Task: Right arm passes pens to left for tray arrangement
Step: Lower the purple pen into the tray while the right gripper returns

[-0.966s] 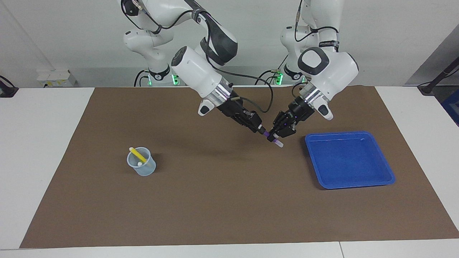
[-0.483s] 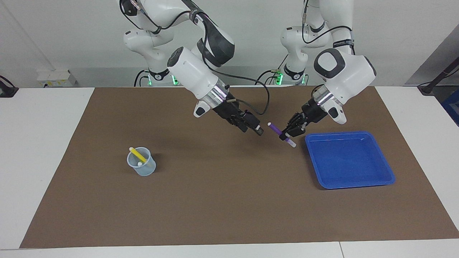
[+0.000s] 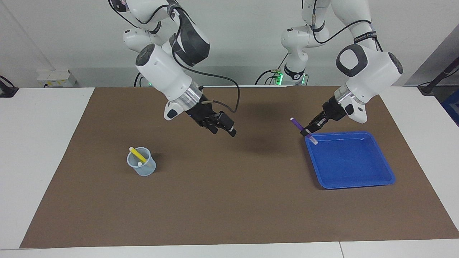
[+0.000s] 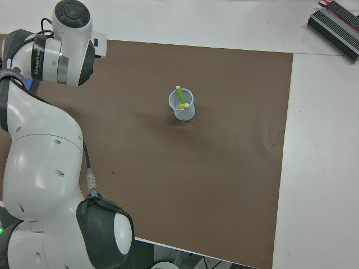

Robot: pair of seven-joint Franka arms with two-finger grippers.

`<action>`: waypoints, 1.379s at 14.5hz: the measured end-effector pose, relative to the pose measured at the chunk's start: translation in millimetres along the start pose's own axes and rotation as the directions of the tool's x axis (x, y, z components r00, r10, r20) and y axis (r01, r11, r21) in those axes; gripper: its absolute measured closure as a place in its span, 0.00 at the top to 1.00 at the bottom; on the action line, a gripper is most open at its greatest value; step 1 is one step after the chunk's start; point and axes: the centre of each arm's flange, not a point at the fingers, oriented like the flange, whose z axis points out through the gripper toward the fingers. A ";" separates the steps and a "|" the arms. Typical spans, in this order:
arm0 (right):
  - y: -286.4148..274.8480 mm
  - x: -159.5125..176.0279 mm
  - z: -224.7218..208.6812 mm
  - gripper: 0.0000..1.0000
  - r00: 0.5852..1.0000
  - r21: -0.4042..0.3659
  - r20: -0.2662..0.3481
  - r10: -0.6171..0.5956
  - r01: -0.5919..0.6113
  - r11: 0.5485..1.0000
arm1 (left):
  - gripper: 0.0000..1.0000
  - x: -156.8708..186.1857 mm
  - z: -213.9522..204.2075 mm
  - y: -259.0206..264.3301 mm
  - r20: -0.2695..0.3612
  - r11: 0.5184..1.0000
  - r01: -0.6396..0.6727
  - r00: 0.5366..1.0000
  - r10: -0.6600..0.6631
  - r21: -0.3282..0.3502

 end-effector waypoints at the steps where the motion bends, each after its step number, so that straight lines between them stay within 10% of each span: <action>1: 10.6 9.5 -10.7 1.00 1.000 -0.030 0.003 -0.026 0.026 0.999 | 0.19 0.4 -1.1 -0.7 0.002 1.000 -0.009 1.000 0.009 0.005; 9: 55.2 23.8 -66.3 1.00 0.969 -0.291 0.038 -0.244 0.244 0.925 | 0.19 25.0 -12.9 -39.8 0.031 0.947 -0.299 0.954 0.298 0.120; 15: 106.6 43.8 -130.9 1.00 0.916 -0.411 0.132 -0.379 0.398 0.820 | 0.19 52.1 -29.6 -59.7 0.025 0.651 -0.600 0.744 0.668 0.465; 20: 131.3 49.7 -156.8 1.00 0.883 -0.456 0.177 -0.434 0.465 0.759 | 0.19 95.9 -34.9 -84.7 0.036 0.494 -0.669 0.613 0.789 0.556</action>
